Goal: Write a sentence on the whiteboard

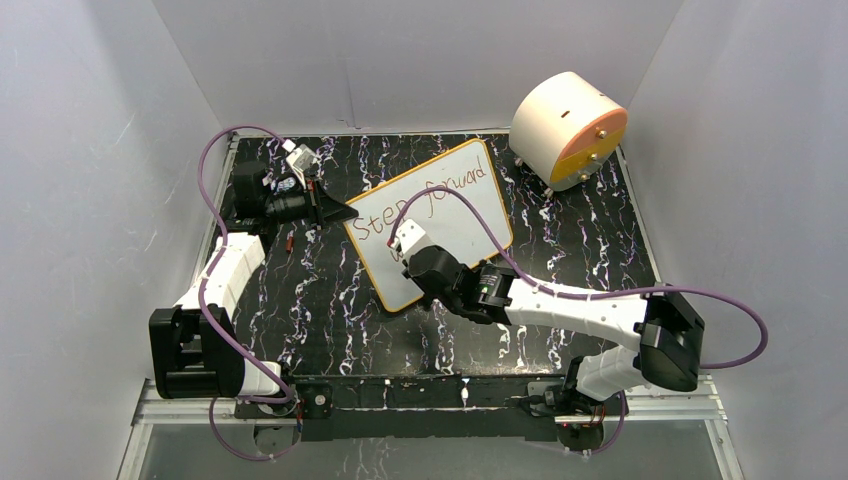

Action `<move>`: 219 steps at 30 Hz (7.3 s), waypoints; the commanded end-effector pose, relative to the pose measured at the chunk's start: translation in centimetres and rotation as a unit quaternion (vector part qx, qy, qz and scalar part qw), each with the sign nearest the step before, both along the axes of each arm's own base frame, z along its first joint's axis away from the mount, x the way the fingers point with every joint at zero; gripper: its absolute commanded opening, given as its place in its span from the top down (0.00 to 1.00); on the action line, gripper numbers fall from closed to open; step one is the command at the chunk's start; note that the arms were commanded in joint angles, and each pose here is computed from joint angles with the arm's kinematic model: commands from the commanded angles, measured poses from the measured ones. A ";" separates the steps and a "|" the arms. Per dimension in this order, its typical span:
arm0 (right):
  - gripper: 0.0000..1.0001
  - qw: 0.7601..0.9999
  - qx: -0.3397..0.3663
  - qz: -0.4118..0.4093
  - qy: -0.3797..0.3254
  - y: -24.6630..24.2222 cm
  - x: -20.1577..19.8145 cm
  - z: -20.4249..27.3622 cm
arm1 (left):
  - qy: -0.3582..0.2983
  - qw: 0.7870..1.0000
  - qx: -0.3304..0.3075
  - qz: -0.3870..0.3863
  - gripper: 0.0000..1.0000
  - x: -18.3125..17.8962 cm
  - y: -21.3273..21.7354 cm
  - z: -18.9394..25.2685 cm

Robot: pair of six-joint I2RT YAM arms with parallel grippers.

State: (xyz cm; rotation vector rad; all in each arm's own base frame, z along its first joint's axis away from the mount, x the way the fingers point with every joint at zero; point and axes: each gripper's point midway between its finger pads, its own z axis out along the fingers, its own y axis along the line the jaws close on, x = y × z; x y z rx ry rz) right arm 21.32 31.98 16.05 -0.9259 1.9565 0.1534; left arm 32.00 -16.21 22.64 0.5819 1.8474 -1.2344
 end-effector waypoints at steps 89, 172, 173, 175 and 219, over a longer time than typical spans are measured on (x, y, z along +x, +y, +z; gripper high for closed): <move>1.00 0.999 0.053 -0.011 -0.002 -0.8 1.9 1.7 | 0.005 1.000 0.002 -0.024 1.00 -0.9 -0.6 -0.4; 1.00 0.997 0.059 -0.038 0.019 -2.8 1.9 0.8 | 0.008 1.000 0.000 -0.026 1.00 -1.0 -0.6 -0.5; 1.00 0.997 0.064 -0.038 0.016 -2.6 2.0 1.0 | 0.009 1.000 0.000 -0.026 1.00 -1.0 -0.6 -0.5; 1.00 0.997 0.073 -0.038 0.007 -2.4 2.2 1.4 | 0.009 1.000 0.000 -0.025 1.00 -0.9 -0.6 -0.5; 1.00 0.992 0.085 -0.081 -0.038 -3.6 4.4 3.2 | 0.010 1.000 -0.001 -0.028 1.00 -1.0 -0.7 -0.6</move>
